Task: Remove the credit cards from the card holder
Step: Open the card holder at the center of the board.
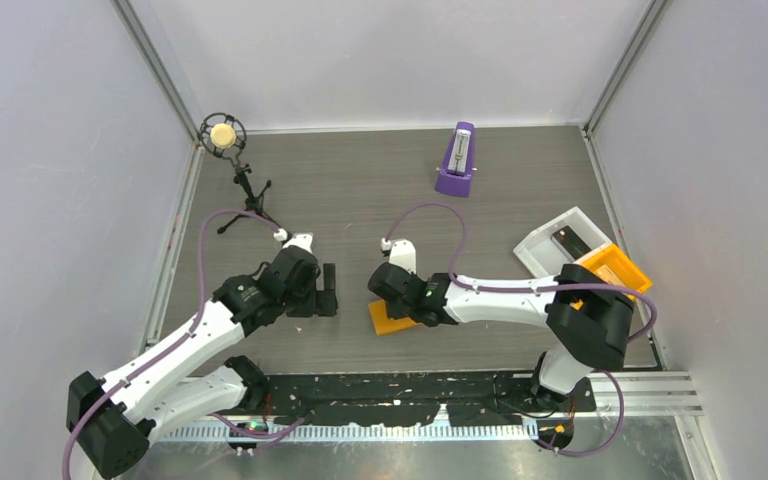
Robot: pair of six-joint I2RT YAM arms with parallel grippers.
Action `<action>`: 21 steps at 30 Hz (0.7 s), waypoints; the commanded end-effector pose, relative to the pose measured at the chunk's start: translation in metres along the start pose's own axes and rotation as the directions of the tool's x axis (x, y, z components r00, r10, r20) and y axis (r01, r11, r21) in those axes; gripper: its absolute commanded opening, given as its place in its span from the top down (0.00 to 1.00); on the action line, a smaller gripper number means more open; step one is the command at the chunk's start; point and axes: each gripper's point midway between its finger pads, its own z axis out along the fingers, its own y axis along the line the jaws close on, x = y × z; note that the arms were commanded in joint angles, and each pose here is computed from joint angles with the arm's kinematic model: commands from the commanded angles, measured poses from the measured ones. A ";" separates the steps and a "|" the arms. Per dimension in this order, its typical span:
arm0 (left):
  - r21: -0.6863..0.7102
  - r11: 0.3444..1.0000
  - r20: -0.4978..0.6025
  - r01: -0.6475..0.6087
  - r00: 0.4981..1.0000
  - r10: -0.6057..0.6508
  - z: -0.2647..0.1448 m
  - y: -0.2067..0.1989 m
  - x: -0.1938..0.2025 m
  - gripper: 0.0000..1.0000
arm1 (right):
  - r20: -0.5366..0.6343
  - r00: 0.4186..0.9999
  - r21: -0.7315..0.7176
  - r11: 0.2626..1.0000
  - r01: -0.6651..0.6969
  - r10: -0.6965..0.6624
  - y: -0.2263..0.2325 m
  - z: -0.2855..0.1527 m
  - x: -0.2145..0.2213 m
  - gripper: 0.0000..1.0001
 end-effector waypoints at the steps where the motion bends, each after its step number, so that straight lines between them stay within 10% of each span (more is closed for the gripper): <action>1: 0.059 0.997 0.015 0.047 0.999 -0.048 0.003 -0.014 -0.006 0.11 | 0.076 0.988 -0.092 0.988 -0.126 0.133 0.016 -0.023 -0.029 0.95; 21: 0.121 0.990 -0.047 0.078 0.996 -0.073 0.021 -0.022 0.017 0.13 | -0.067 0.872 -0.396 0.789 -0.469 0.484 0.022 -0.029 -0.064 0.63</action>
